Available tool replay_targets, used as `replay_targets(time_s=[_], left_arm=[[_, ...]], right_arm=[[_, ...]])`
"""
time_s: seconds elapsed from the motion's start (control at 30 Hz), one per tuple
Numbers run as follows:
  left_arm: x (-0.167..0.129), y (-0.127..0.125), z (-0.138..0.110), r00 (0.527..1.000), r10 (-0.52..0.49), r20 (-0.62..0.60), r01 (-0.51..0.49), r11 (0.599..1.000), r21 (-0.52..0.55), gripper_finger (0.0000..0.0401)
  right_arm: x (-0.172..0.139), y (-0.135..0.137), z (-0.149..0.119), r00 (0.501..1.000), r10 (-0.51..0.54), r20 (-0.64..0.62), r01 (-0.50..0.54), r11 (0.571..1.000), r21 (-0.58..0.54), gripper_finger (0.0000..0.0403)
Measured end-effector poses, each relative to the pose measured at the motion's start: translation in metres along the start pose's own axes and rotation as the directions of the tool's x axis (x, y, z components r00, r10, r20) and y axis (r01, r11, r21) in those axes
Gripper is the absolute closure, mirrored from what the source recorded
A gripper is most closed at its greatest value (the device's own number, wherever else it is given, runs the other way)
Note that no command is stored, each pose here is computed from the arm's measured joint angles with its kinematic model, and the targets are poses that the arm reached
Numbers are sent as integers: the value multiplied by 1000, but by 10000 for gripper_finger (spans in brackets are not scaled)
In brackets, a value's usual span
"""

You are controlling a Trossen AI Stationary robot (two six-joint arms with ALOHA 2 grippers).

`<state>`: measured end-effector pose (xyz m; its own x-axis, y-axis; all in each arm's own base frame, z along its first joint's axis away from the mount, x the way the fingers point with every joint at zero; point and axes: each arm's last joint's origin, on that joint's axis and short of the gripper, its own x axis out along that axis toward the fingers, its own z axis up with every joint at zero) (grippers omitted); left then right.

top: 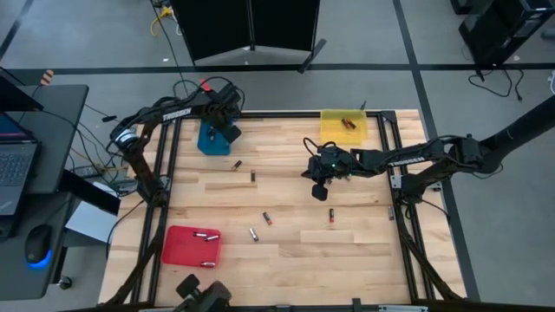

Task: Sort batteries
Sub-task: Put the silver battery into the red bin

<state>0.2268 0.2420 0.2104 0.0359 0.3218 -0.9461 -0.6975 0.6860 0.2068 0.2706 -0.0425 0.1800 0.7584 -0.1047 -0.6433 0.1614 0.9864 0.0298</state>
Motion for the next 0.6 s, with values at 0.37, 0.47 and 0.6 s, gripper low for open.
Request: replay_targets(time_s=[0.37,0.47,0.6], left_arm=[[-69,-29,-26,864,-35,502,63,997,-39,389],[-71,-49,-42,763,-112,636,119,992,32,392],[-62,-74,-62,586,-236,775,203,969,142,392]], right_arm=[[-13,0,3,1000,1,8,-1,1000,-1,389],[-13,0,-2,999,5,-46,-5,1000,15,390],[-12,0,-7,995,5,-95,4,995,101,380]])
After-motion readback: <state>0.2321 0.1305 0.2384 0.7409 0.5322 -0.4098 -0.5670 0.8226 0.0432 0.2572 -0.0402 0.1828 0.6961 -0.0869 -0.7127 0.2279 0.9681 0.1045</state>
